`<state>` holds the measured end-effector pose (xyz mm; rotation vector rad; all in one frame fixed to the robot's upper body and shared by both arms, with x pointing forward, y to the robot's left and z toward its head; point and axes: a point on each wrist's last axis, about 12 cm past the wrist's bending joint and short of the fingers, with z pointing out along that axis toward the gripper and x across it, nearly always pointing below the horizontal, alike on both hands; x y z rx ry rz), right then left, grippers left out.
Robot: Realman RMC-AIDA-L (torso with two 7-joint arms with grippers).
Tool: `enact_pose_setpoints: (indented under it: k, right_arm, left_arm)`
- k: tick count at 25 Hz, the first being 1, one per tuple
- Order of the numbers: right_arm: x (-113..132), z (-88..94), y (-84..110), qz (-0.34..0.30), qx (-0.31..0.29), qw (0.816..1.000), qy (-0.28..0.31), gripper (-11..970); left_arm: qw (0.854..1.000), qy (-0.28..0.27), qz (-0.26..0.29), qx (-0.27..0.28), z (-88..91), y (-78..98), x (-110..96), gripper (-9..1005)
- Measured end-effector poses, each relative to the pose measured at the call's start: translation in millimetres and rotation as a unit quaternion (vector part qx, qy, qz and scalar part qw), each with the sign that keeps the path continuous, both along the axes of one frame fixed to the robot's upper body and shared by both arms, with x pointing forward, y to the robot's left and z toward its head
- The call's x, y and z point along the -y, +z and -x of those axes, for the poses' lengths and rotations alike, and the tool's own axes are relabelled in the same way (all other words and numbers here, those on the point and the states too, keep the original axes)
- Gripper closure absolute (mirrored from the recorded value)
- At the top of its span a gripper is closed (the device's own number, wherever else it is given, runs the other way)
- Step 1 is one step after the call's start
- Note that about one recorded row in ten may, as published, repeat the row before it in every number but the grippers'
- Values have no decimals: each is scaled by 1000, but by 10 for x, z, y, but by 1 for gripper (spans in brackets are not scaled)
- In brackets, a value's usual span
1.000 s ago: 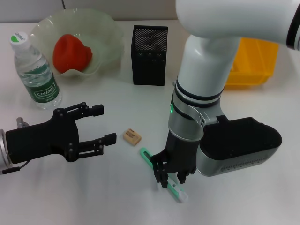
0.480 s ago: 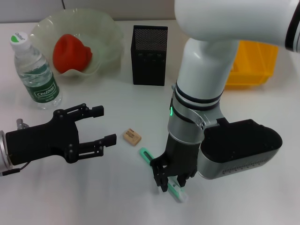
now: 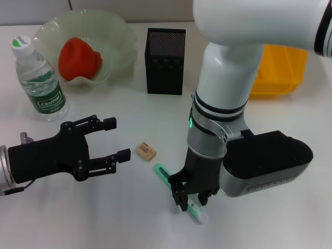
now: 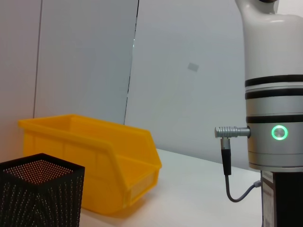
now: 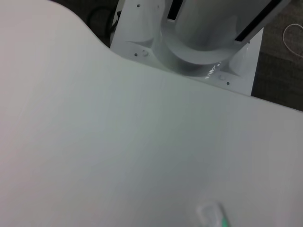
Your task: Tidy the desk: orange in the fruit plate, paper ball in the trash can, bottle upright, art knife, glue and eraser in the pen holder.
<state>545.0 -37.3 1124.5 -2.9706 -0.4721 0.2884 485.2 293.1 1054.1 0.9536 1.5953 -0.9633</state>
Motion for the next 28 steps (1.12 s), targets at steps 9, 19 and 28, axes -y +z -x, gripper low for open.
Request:
enact_pose_setpoints:
  k: [9, 19, 28]
  right_arm:
    - [3, -15, 2, 1, -2, 1000, 2, 579]
    - [-10, 9, -8, -9, -5, 1000, 7, 580]
    - [-3, 5, -7, -5, -6, 1000, 8, 585]
  left_arm:
    - [1000, 0, 0, 0, -1, 1, -1, 195]
    - [1000, 0, 0, 0, 0, 1, 0, 196]
    - [1000, 0, 0, 0, -1, 0, -1, 195]
